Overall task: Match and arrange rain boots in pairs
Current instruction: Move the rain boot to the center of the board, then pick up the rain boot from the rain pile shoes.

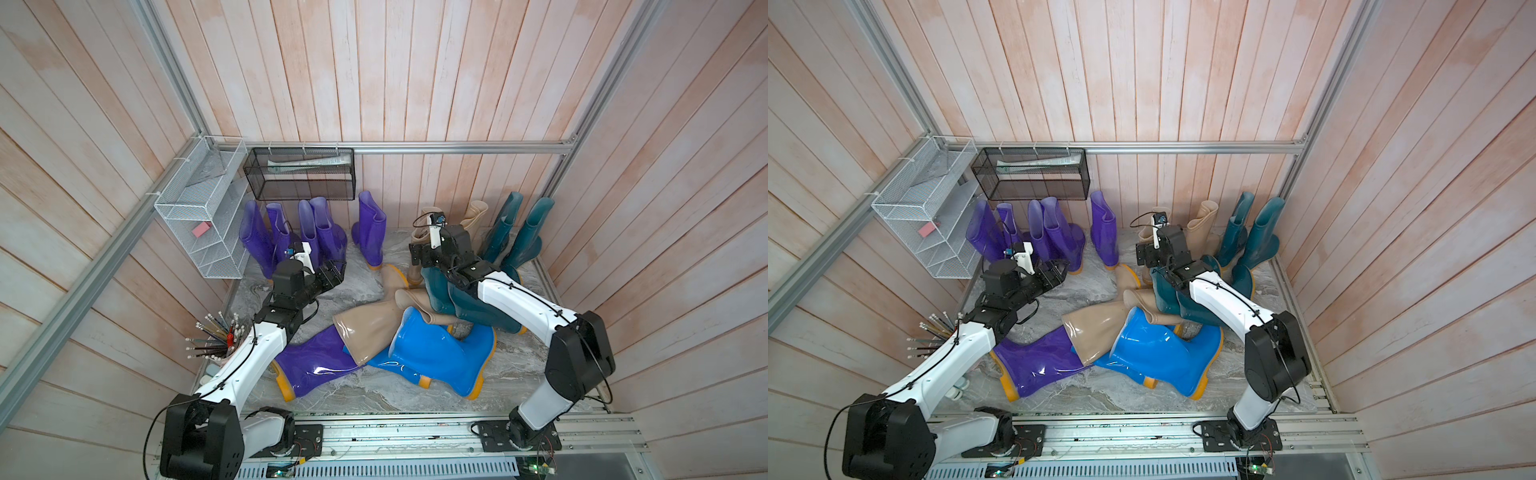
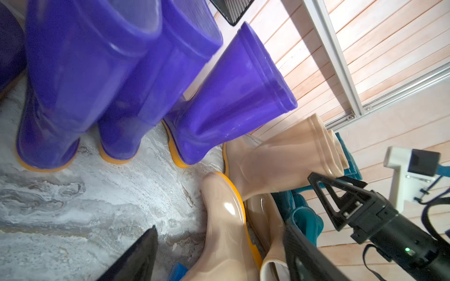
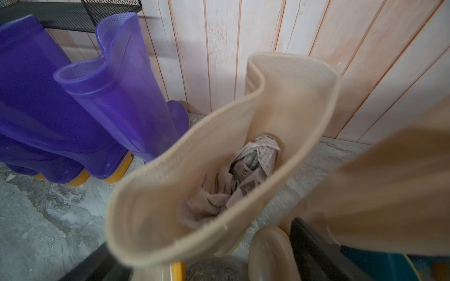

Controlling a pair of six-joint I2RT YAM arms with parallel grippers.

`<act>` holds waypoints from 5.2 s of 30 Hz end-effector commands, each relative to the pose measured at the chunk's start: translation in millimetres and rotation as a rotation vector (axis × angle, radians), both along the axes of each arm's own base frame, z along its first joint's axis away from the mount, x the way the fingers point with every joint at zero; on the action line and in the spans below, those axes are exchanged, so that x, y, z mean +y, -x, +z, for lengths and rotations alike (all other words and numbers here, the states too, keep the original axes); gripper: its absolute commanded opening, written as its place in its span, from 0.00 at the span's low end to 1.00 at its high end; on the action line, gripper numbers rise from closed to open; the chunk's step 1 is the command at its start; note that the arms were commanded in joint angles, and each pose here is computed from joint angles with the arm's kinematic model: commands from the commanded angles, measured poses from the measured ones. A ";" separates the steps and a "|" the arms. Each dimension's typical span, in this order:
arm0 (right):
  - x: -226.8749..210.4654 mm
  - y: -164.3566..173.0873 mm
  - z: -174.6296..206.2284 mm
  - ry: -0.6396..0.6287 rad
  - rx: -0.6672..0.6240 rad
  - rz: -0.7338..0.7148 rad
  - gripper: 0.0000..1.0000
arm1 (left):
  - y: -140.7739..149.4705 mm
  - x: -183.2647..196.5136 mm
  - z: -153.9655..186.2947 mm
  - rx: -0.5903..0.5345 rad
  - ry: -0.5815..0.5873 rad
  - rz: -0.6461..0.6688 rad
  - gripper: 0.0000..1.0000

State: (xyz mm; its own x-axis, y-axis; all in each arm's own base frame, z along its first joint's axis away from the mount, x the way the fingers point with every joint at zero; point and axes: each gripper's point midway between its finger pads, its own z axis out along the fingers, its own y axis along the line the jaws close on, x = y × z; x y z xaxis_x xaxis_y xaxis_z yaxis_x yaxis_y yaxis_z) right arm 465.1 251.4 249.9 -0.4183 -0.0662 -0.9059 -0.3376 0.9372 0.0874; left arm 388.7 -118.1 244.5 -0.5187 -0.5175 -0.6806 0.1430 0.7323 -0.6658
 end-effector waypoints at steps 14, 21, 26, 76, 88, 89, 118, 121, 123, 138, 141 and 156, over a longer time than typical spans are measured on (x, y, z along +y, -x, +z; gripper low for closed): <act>0.4 -97.6 48.5 0.071 -0.165 -0.060 0.00 | -7.8 28.4 -2.4 -0.018 -0.007 0.024 0.83; -3.3 -152.0 84.7 0.141 -0.255 -0.036 0.00 | -8.0 29.9 -1.3 -0.027 -0.001 0.017 0.83; -17.0 -167.9 75.0 0.148 -0.223 -0.057 0.00 | -7.1 31.4 -0.2 -0.033 -0.004 0.020 0.83; -14.1 36.9 121.8 0.129 -0.267 0.094 0.72 | 55.6 -72.8 -54.5 0.148 0.226 -0.316 0.00; 4.4 84.6 91.2 0.183 -0.268 0.259 0.76 | -20.3 -130.7 74.3 -0.095 0.307 -0.475 0.00; 5.5 89.9 87.0 0.192 -0.263 0.283 0.77 | -28.4 -136.0 74.7 -0.087 0.314 -0.492 0.00; 77.2 197.5 23.9 -0.037 -0.168 0.671 0.98 | -19.6 -114.8 134.7 -0.128 0.368 -0.361 0.00; 80.1 188.0 23.7 -0.050 -0.198 0.635 0.98 | -15.2 -112.4 142.4 -0.137 0.373 -0.357 0.00; 81.9 182.1 24.0 -0.051 -0.226 0.620 0.98 | -12.0 -111.4 147.0 -0.140 0.371 -0.359 0.00; 103.6 150.1 21.2 -0.088 -0.304 0.568 0.78 | 8.2 -111.2 191.9 -0.190 0.402 -0.405 0.00; 107.1 151.4 30.2 -0.125 -0.324 0.580 0.34 | 11.3 -113.9 194.0 -0.192 0.418 -0.420 0.00; 79.0 188.2 90.9 -0.199 -0.406 0.570 0.00 | 19.4 -93.9 206.9 -0.284 0.355 -0.383 0.58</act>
